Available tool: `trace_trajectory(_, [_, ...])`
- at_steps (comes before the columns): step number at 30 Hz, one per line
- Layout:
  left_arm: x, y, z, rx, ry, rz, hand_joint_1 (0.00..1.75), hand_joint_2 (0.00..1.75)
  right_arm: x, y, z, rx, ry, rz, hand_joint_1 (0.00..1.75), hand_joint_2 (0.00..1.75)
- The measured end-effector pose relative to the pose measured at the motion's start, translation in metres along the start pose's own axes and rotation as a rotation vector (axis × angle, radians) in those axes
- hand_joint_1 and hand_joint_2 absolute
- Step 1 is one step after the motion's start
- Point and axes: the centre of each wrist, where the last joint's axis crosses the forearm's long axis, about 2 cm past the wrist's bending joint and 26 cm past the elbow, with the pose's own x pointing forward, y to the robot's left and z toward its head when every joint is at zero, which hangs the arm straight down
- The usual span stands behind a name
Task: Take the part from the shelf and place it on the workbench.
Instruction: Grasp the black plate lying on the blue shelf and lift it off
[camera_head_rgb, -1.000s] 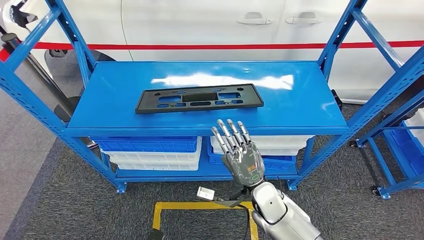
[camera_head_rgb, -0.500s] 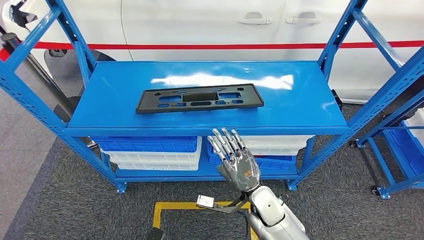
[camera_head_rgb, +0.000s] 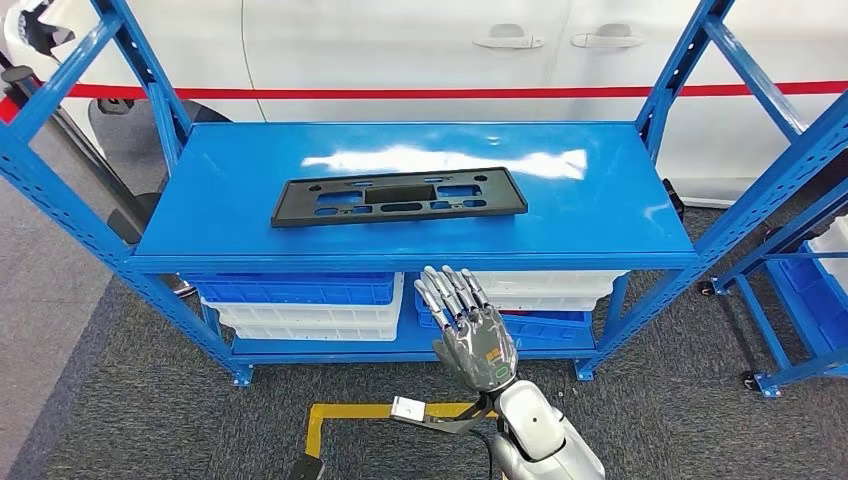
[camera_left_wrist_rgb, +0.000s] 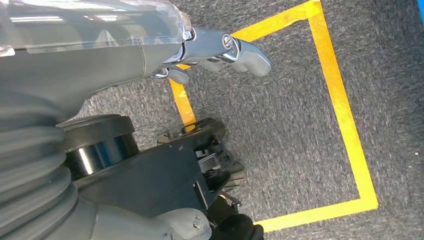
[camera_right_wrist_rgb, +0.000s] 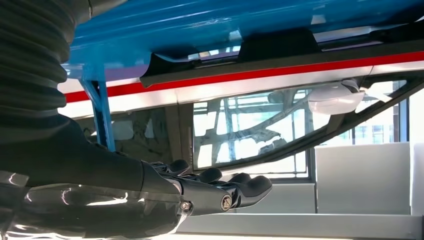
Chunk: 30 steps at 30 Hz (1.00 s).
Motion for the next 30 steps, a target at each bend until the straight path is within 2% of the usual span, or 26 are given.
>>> trace_trajectory(2, [0.0,0.001,0.0,0.001,-0.005,-0.001,0.0,0.0,0.001,0.0,0.0,0.0,-0.004,-0.002,0.0,1.75])
trace_trajectory(30, [-0.006,0.0,0.004,0.014,0.032,-0.01,0.0,0.0,0.018,-0.022,-0.013,-0.111,-0.013,-0.002,0.0,1.75])
